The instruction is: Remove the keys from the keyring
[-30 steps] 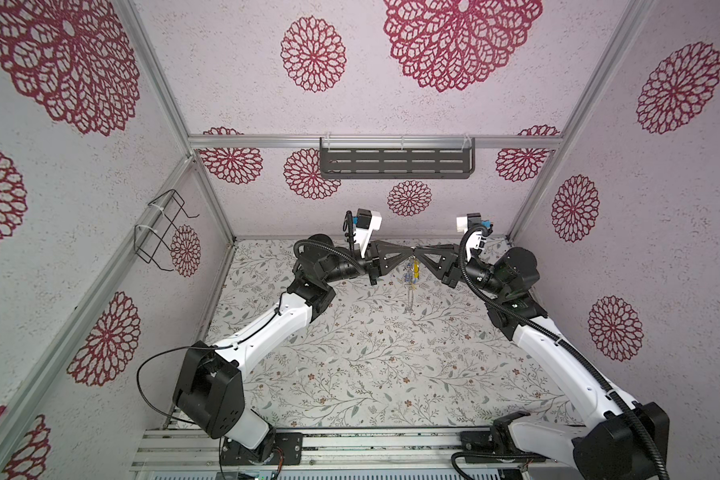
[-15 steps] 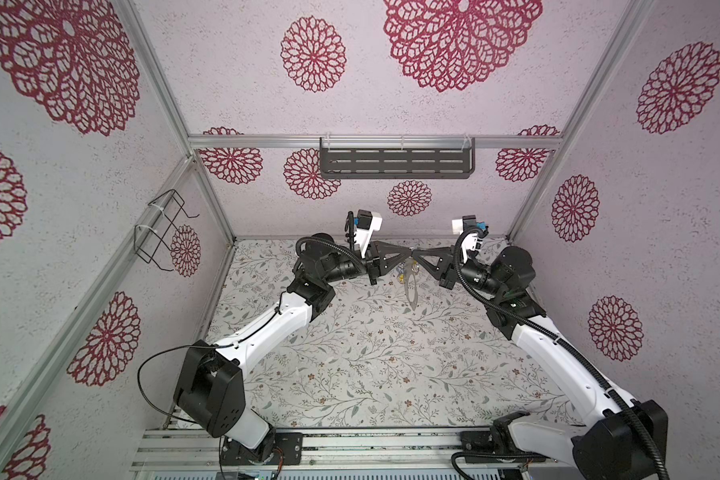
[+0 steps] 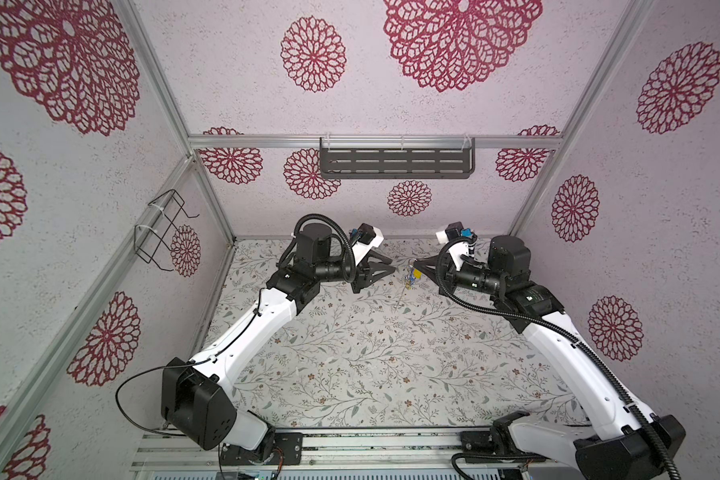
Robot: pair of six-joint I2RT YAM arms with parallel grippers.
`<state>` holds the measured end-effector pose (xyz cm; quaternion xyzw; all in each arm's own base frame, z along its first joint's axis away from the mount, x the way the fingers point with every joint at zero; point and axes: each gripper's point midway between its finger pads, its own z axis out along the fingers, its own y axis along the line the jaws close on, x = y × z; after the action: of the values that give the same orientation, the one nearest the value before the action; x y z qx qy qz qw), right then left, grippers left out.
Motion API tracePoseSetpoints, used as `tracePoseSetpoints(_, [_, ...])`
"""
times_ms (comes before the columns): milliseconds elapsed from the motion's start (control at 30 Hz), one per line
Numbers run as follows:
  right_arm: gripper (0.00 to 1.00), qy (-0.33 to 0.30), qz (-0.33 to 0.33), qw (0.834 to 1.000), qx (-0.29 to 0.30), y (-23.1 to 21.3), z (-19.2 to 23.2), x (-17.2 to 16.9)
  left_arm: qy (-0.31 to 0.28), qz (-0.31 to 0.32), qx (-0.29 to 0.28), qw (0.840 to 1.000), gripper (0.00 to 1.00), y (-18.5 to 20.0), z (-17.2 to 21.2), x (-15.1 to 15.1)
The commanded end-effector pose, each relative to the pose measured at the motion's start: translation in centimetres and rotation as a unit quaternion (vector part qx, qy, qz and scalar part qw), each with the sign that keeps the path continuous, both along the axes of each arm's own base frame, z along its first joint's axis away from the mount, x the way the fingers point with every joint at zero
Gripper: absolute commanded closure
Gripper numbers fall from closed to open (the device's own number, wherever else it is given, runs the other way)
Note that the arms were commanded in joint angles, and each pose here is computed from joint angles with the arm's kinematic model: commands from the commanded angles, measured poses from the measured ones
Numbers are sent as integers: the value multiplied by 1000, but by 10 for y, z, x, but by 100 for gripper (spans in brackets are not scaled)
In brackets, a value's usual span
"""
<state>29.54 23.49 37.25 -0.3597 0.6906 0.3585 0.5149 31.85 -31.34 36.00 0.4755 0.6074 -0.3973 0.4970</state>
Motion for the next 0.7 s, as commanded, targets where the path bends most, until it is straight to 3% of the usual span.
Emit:
tracePoseSetpoints(0, [100,-46,22,999,-10,3,11,-7,14,-45,13,999,74,-2,-9,-9])
tracePoseSetpoints(667, [100,-33,62,997,15,15,15,-18,47,-109,-61,991,74,-34,11,-6])
